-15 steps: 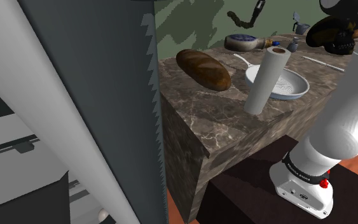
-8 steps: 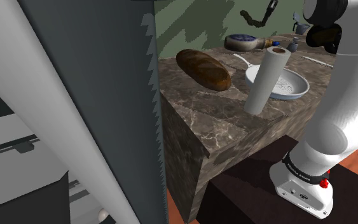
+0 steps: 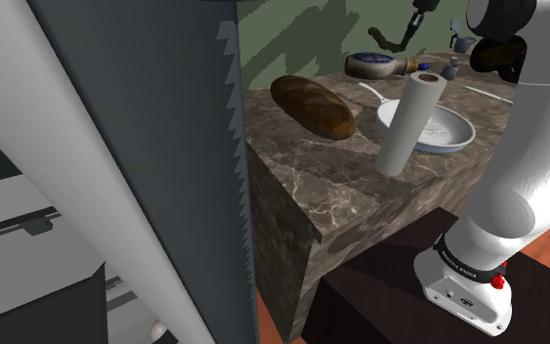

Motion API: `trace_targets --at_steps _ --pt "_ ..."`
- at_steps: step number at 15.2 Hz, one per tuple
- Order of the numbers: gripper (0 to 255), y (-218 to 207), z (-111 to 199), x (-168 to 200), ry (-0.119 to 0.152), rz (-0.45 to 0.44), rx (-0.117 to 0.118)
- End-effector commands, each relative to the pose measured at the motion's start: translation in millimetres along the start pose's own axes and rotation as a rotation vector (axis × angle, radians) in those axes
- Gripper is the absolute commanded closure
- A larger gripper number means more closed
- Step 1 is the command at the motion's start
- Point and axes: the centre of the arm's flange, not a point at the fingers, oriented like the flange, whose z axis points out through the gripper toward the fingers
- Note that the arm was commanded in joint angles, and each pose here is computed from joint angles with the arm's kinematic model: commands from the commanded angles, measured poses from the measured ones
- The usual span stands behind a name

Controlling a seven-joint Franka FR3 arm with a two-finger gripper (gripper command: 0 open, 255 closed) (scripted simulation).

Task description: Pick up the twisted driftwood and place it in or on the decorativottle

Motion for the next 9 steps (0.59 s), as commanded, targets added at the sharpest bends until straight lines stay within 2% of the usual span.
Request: trace_targets --at_steps 1,6,9 --pt "255 -1 11 0 0.0 0.0 0.0" --pt "255 -3 37 -5 0.0 0.0 0.0" --pt "255 -3 39 -5 0.0 0.0 0.0"
